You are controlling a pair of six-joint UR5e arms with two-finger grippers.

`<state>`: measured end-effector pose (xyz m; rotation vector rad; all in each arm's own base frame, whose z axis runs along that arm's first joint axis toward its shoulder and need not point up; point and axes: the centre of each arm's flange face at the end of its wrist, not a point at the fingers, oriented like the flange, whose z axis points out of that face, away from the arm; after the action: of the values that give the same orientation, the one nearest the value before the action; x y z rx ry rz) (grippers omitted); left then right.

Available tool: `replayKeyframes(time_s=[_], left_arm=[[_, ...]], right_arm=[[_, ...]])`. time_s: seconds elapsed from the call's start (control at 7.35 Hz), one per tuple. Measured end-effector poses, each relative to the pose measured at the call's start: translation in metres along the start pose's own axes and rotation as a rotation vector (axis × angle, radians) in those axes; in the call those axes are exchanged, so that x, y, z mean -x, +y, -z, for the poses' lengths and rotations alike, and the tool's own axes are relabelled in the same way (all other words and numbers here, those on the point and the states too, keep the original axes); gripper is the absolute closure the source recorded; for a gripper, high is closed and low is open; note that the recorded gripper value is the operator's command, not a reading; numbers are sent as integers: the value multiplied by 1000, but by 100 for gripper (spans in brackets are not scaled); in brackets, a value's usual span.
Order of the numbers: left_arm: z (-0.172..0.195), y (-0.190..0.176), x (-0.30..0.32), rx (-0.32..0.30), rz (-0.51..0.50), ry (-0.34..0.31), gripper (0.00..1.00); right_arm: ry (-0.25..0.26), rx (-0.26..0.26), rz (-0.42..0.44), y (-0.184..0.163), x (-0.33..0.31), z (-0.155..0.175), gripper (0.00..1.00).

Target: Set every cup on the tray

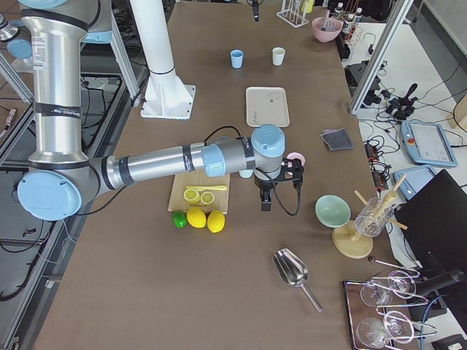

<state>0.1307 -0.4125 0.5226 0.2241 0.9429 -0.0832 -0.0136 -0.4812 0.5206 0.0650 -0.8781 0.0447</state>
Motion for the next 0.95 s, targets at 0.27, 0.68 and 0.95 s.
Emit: replayKeyframes(time_s=[0.27, 0.68, 0.95], left_arm=[[-8, 21, -45, 42, 32, 40, 2], [-11, 33, -78, 73, 56, 75, 2], [-12, 34, -86, 79, 58, 84, 2]], right_arm=[[-26, -3, -66, -5, 66, -14, 0], [-6, -4, -68, 5, 130, -65, 0], [33, 28, -37, 18, 151, -104, 0]])
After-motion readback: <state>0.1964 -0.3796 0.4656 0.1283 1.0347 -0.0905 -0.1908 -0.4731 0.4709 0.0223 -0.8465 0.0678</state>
